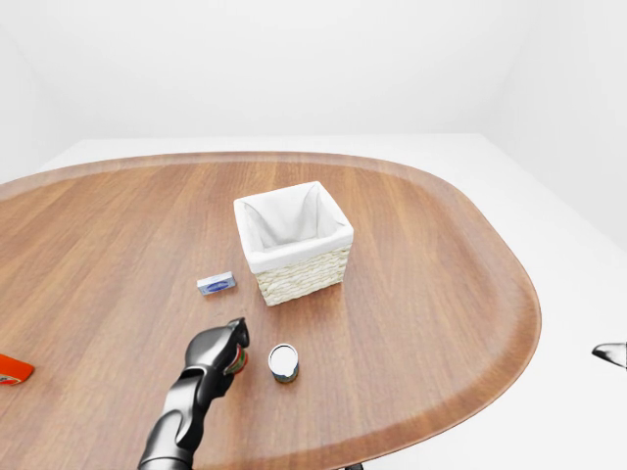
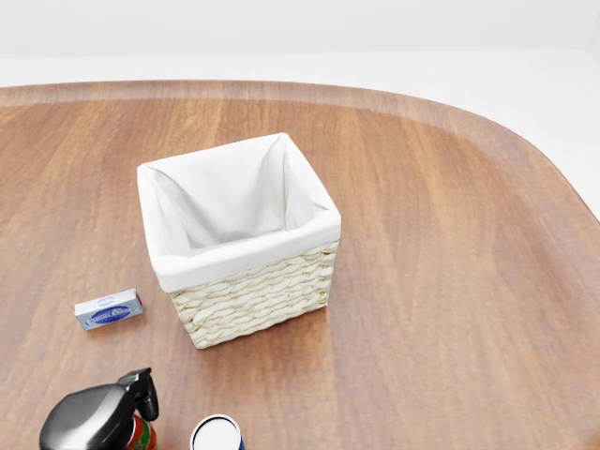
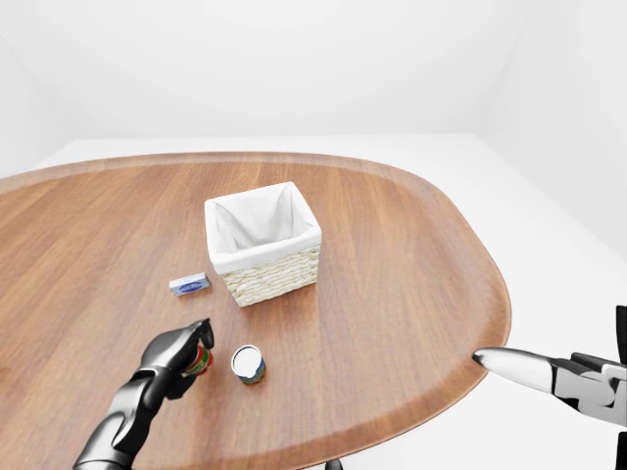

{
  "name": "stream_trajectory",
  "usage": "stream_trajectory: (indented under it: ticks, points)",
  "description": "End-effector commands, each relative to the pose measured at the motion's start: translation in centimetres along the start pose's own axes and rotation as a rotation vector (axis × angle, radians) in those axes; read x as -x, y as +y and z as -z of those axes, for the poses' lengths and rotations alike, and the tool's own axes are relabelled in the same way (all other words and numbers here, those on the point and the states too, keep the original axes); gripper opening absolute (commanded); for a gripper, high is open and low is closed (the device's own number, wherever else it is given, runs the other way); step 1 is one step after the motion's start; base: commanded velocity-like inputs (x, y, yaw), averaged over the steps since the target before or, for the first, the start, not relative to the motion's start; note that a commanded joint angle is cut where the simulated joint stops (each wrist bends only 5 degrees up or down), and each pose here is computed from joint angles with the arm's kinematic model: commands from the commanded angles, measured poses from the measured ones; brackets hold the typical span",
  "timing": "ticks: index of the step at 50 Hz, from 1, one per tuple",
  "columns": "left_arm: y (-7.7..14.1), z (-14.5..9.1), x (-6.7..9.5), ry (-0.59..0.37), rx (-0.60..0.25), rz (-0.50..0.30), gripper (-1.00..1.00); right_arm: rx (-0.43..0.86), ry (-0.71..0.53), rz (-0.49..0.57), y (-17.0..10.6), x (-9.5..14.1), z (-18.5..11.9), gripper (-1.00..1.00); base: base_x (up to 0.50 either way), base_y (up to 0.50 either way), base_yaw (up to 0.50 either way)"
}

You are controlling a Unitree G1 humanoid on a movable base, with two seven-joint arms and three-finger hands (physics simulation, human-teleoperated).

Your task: Pick up the tomato sauce, and put it in the basket.

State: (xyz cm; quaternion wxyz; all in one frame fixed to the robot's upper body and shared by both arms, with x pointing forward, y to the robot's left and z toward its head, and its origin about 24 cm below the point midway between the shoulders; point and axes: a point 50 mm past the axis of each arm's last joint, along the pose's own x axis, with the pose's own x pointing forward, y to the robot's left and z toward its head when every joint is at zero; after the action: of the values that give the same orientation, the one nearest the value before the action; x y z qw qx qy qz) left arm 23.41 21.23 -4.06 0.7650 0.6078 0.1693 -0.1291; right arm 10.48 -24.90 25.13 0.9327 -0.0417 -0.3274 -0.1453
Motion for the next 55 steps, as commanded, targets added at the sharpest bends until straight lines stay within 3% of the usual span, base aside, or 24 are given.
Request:
stream_trajectory:
  ticks: [1, 10, 13, 15, 16, 18, 19, 22, 26, 29, 34, 38, 40, 43, 47, 50, 51, 52, 54, 55]
  points:
    - [4.6, -0.6, 2.2, -0.028, 0.017, -0.168, -1.00, 0.003, 0.002, -0.002, 0.0, -0.1, -0.1, 1.00, 0.00, 0.00, 0.00]
    - [8.9, -1.4, 4.3, -0.072, 0.102, -0.336, -1.00, 0.001, -0.001, 0.000, 0.0, 0.0, 0.0, 1.00, 0.00, 0.00, 0.00]
    - [11.7, -2.0, 5.5, -0.109, 0.126, -0.468, -1.00, 0.002, 0.000, 0.001, 0.0, 0.0, 0.0, 1.00, 0.00, 0.00, 0.00]
    - [12.9, -2.5, 6.2, -0.151, 0.168, -0.502, -1.00, 0.002, 0.001, 0.001, 0.0, 0.0, 0.0, 1.00, 0.00, 0.00, 0.00]
    - [14.0, -2.6, 6.7, -0.158, 0.159, -0.571, -1.00, 0.002, 0.002, 0.001, 0.0, 0.0, 0.0, 1.00, 0.00, 0.00, 0.00]
    - [15.3, -3.1, 8.5, -0.201, 0.157, -0.609, -1.00, 0.002, 0.003, 0.001, 0.0, 0.1, 0.1, 1.00, 0.00, 0.00, 0.00]
    - [16.7, -3.6, 10.1, -0.239, 0.199, -0.650, -1.00, 0.002, 0.002, -0.001, 0.1, 0.1, 0.2, 1.00, 0.00, 0.00, 0.00]
    - [18.5, -4.6, 12.1, -0.287, 0.198, -0.691, -1.00, 0.004, 0.007, -0.004, 0.2, 0.0, 0.2, 1.00, 0.00, 0.00, 0.00]
    - [21.9, -9.1, 13.8, -0.445, 0.100, -0.757, -1.00, 0.005, 0.012, -0.005, 0.3, 0.0, 0.3, 1.00, 0.00, 0.00, 0.00]
    - [24.6, -12.9, 15.4, -0.582, 0.003, -0.873, -1.00, 0.001, 0.005, -0.005, 0.2, 0.0, 0.1, 1.00, 0.00, 0.00, 0.00]
    - [28.3, -15.5, 16.0, -0.645, -0.095, -0.954, -1.00, 0.007, 0.015, -0.003, 0.1, 0.1, 0.2, 1.00, 0.00, 0.00, 0.00]
    - [32.2, -16.8, 14.6, -0.640, -0.093, -1.020, -1.00, 0.005, 0.010, -0.005, 0.2, 0.0, 0.2, 1.00, 0.00, 0.00, 0.00]
    - [33.1, -17.5, 13.8, -0.655, -0.086, -1.009, -1.00, 0.007, 0.013, -0.005, 0.2, 0.0, 0.2, 1.00, 0.00, 0.00, 0.00]
    - [35.6, -19.0, 11.6, -0.641, -0.013, -1.053, -1.00, 0.007, 0.015, -0.004, 0.1, -0.1, 0.1, 1.00, 0.00, 0.00, 0.00]
    - [36.2, -20.4, 10.3, -0.703, 0.081, -1.035, -1.00, 0.006, 0.013, -0.002, 0.1, 0.0, 0.1, 1.00, 0.00, 0.00, 0.00]
    - [35.7, -21.2, 9.4, -0.730, 0.100, -1.007, -1.00, 0.004, 0.009, -0.001, 0.0, 0.0, 0.0, 1.00, 0.00, 0.00, 0.00]
    - [35.4, -21.6, 8.4, -0.721, 0.097, -0.977, -1.00, 0.004, 0.012, -0.002, 0.0, 0.1, 0.1, 1.00, 0.00, 0.00, 0.00]
    - [36.0, -22.1, 7.6, -0.735, 0.170, -0.967, -1.00, 0.003, 0.014, -0.002, 0.0, 0.1, 0.2, 1.00, 0.00, 0.00, 0.00]
    - [36.3, -22.2, 5.8, -0.680, 0.160, -0.949, -1.00, 0.001, 0.009, 0.001, -0.1, 0.1, 0.1, 1.00, 0.00, 0.00, 0.00]
    - [36.5, -22.4, 5.1, -0.678, 0.204, -0.925, -1.00, 0.000, 0.007, 0.002, -0.1, 0.1, 0.0, 1.00, 0.00, 0.00, 0.00]
